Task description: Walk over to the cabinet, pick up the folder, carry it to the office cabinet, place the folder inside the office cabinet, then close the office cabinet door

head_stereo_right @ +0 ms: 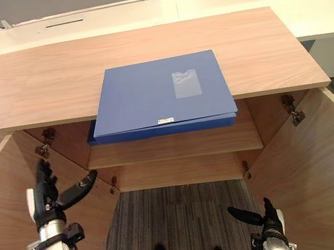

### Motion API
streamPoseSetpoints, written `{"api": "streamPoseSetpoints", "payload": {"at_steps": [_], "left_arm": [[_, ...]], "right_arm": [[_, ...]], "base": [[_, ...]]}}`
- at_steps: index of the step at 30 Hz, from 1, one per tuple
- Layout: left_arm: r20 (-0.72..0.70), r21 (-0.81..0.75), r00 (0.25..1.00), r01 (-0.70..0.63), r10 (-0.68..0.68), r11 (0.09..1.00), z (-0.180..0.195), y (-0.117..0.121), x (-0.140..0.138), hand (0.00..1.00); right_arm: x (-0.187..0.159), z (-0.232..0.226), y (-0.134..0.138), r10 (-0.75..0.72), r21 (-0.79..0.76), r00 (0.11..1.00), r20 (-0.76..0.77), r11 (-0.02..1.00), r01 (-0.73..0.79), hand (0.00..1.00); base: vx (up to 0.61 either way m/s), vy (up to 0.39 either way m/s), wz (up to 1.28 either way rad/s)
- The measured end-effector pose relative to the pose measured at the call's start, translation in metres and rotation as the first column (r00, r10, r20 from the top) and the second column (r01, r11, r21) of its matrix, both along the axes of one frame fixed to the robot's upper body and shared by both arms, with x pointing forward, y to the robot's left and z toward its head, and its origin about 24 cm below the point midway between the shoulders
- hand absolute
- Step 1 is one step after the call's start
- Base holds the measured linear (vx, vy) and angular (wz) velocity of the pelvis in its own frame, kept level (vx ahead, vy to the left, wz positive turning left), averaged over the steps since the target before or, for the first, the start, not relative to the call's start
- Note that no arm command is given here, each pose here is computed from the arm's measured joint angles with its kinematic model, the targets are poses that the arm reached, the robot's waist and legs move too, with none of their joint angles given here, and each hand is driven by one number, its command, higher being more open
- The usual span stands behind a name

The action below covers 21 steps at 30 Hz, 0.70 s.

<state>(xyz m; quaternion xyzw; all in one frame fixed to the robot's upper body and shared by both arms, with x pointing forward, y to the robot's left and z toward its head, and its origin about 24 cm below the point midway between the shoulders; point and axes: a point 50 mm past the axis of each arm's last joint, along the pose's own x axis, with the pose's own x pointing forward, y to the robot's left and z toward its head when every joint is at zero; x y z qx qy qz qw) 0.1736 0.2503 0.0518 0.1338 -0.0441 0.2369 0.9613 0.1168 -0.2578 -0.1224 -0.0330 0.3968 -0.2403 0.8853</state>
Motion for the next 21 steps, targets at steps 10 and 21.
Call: {"api": "streamPoseSetpoints", "payload": {"at_steps": [10,21], "left_arm": [[0.079,0.407,0.968,0.186,-0.238,0.894,0.05,-0.023,0.009,1.0],[-0.018,0.706,0.907,0.309,-0.42,0.637,0.058,-0.056,0.027,1.0]], "right_arm": [[-0.005,-0.002,0.0,0.061,-0.033,0.997,-0.042,0.997,-0.063,1.0],[-0.013,-0.008,0.007,0.101,-0.027,0.991,-0.087,0.994,-0.104,1.0]], "base": [[0.0,0.001,-0.01],[-0.04,0.002,-0.06]]}}
